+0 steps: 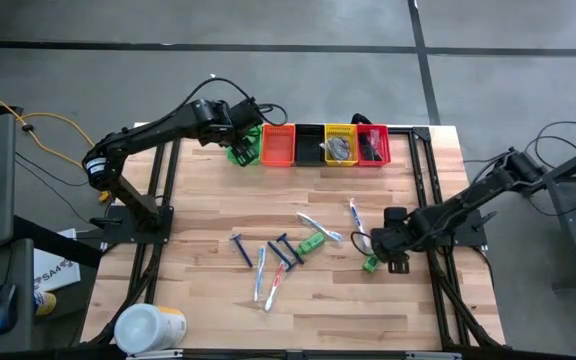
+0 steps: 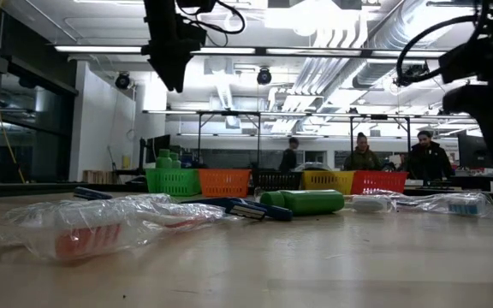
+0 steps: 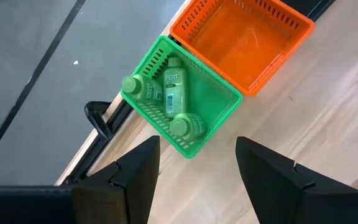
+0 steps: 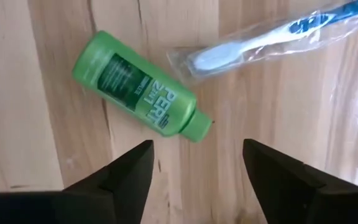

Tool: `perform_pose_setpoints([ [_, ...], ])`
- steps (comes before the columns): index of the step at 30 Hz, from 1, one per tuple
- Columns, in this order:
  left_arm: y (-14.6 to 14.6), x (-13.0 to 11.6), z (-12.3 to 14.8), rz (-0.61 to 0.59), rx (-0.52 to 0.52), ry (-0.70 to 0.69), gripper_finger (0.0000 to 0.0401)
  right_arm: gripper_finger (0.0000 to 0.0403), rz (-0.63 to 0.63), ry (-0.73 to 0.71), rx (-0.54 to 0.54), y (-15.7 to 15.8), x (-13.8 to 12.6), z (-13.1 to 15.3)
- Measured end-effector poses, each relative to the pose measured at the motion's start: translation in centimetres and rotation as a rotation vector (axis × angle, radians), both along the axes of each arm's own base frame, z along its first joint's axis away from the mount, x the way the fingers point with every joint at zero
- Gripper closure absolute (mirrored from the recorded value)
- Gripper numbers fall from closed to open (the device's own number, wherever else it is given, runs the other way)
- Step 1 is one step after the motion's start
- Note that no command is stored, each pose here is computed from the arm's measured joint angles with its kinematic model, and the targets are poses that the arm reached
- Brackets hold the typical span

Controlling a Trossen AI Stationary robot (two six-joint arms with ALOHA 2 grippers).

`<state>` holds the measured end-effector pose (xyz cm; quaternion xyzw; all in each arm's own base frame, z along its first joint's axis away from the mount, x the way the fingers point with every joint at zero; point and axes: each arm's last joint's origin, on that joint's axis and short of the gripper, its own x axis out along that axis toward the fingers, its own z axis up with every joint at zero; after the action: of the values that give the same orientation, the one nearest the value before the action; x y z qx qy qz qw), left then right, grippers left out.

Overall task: Pick & Place Travel size toiletries
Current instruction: Put the green shampoo bottle into the green bin

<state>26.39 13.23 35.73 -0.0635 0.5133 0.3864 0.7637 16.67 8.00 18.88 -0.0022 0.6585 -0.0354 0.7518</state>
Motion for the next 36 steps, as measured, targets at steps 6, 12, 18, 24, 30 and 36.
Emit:
perform_pose_setpoints([
  [6, -0.1, -0.2, -0.1, -0.003, -0.01, 0.026, 0.0192, 0.016, 0.118, 0.116, 0.041, -0.1, 1.0, -1.4],
  [12, -0.2, -0.4, -0.2, -0.016, -0.015, 0.05, 0.0192, 0.016, 0.291, 0.226, 0.007, 0.1, 1.9, -2.6],
  [18, -0.2, -0.4, -0.2, -0.016, -0.019, 0.059, 0.0192, 0.016, 0.506, 0.282, -0.104, 0.3, 3.1, -2.3],
  [24, -0.2, -0.5, -0.2, -0.016, -0.025, 0.072, 0.0192, 0.016, 0.63, 0.325, -0.082, 0.7, 3.7, -3.6],
  [30, -0.3, -0.6, -0.3, -0.013, -0.03, 0.079, 0.0192, 0.016, 0.667, 0.336, -0.094, 0.9, 4.4, -4.9],
  [36, -0.3, -0.7, -0.3, -0.013, -0.033, 0.085, 0.0192, 0.0162, 0.667, 0.349, -0.081, 1.1, 4.7, -5.6],
])
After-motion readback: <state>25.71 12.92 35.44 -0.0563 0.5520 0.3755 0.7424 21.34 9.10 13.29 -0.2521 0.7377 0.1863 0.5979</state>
